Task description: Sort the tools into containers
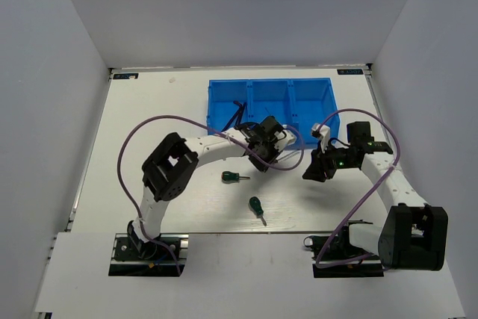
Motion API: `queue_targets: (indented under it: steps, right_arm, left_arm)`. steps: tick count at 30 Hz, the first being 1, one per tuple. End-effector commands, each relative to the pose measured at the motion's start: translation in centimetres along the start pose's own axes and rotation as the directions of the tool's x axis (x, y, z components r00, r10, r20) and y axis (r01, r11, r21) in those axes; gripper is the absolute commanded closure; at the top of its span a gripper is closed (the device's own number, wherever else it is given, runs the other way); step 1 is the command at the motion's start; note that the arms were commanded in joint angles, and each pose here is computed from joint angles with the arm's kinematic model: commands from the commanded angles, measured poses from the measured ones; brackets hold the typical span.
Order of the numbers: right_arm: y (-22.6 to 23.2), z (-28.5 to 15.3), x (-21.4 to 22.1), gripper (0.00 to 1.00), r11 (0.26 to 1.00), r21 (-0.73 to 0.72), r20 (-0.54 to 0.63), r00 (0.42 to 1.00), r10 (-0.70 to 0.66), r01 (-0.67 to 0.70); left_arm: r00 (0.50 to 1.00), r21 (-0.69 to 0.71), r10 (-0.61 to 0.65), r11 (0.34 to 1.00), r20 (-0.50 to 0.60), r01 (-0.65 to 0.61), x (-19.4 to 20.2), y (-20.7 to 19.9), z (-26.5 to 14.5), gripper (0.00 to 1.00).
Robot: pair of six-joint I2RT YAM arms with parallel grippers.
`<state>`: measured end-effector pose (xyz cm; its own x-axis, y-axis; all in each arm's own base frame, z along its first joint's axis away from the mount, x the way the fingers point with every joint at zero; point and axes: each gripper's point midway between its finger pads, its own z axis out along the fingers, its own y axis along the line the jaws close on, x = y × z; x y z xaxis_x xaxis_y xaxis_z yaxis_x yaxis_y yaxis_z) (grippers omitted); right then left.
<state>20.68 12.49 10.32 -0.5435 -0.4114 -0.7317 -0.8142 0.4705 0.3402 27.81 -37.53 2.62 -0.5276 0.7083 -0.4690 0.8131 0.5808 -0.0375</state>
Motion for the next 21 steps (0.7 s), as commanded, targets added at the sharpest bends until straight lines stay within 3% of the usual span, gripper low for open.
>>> queue_targets:
  steps: [1,3,4,7,11,13,16,18,21]
  right_arm:
    - [0.6,-0.6,-0.8,0.59,1.000,-0.008,0.026,1.000,-0.010,0.010]
    - [0.7,-0.7,-0.9,0.59,1.000,-0.010,0.032,0.999,-0.013,0.013]
    - [0.6,-0.6,-0.8,0.60,1.000,-0.011,0.031,0.999,-0.012,0.012]
    - [0.5,-0.6,-1.0,0.60,1.000,-0.010,0.040,0.999,-0.014,0.014]
    - [0.2,-1.0,-1.7,0.62,1.000,0.010,0.047,0.998,-0.030,0.029]
    - [0.2,-1.1,-1.7,0.63,0.999,0.019,0.040,0.999,-0.032,0.031]
    - [-0.7,-2.1,-2.0,0.68,0.997,0.072,0.053,0.998,-0.026,0.022]
    - [-0.9,-2.4,-2.2,0.80,0.996,0.090,0.061,0.998,-0.029,0.023]
    - [-1.4,-2.6,-2.3,0.82,0.992,0.125,0.061,0.998,0.002,-0.010]
  left_arm:
    - [0.988,0.186,0.065,0.978,0.140,-0.091,-3.6,-4.2,-7.1,1.00]
    - [0.981,0.279,0.111,0.948,0.160,-0.152,-4.4,-5.9,-9.4,1.00]
    - [0.982,0.306,0.146,0.936,0.118,-0.176,-3.3,-6.1,-10.0,1.00]
    - [0.978,0.278,0.142,0.943,0.153,-0.180,-4.0,-5.1,-12.5,1.00]
    - [0.983,0.011,0.024,1.000,0.183,-0.027,-3.9,0.7,-12.8,1.00]
    - [0.981,-0.077,-0.024,0.996,0.195,0.039,-4.2,2.6,-12.9,1.00]
    - [0.964,-0.155,-0.110,0.976,0.242,0.150,-6.0,5.1,-12.7,1.00]
    - [0.946,-0.173,-0.149,0.963,0.289,0.205,-8.0,5.7,-11.8,1.00]
    - [0.917,-0.198,-0.201,0.939,0.344,0.281,-11.6,6.8,-11.4,1.00]
